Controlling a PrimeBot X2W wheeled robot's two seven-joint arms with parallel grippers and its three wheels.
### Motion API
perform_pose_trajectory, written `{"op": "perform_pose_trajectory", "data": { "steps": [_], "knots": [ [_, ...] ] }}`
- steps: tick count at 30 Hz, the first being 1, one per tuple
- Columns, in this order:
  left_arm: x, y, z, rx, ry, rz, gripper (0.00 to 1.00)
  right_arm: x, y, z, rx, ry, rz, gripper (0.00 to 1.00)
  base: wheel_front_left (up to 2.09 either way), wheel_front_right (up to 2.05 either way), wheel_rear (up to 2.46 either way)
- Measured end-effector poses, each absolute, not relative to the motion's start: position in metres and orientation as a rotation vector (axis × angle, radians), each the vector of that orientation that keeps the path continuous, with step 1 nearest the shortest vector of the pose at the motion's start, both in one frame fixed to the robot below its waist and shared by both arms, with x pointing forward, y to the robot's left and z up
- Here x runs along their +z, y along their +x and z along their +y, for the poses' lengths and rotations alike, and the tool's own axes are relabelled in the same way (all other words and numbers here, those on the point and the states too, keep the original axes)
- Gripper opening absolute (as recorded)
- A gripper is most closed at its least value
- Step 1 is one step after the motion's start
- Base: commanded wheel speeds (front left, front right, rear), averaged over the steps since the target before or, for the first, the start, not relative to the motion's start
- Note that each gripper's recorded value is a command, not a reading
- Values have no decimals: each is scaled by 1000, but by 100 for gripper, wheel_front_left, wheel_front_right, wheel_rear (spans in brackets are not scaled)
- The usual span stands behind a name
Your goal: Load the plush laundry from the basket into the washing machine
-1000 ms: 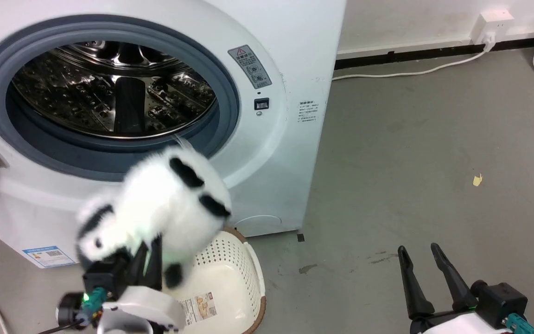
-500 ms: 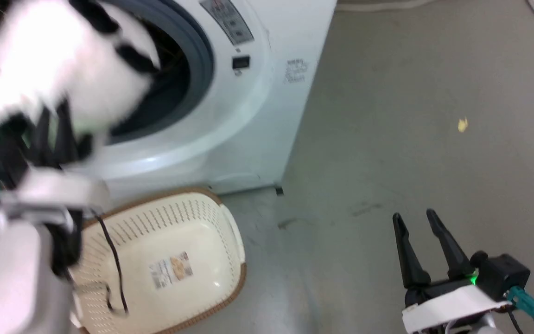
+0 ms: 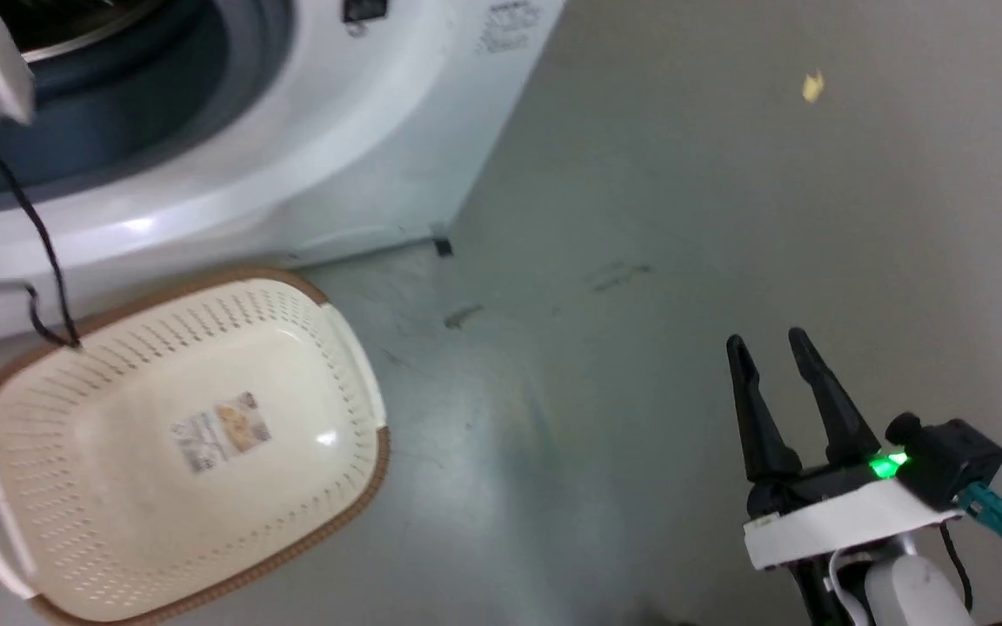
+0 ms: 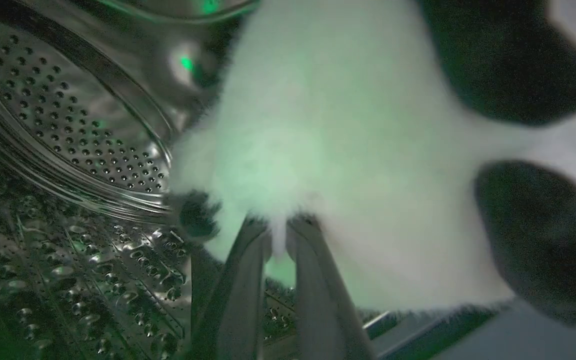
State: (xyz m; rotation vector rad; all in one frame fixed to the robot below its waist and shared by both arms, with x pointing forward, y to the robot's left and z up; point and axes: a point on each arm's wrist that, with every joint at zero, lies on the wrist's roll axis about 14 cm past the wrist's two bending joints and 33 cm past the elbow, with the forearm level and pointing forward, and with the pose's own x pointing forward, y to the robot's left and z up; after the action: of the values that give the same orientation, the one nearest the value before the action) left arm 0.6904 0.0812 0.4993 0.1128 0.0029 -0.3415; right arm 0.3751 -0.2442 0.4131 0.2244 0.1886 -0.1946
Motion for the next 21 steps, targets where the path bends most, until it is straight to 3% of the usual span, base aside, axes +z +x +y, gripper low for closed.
{"op": "perform_pose_trajectory", "data": {
  "steps": [9,21],
  "knots": [
    [419,734,79,-341,277,241,0,396,375,-259,-244,212,241,100,0,0,0],
    [385,725,84,-359,327,342,0,398,377,-256,-232,211,233,100,0,0,0]
  ]
}}
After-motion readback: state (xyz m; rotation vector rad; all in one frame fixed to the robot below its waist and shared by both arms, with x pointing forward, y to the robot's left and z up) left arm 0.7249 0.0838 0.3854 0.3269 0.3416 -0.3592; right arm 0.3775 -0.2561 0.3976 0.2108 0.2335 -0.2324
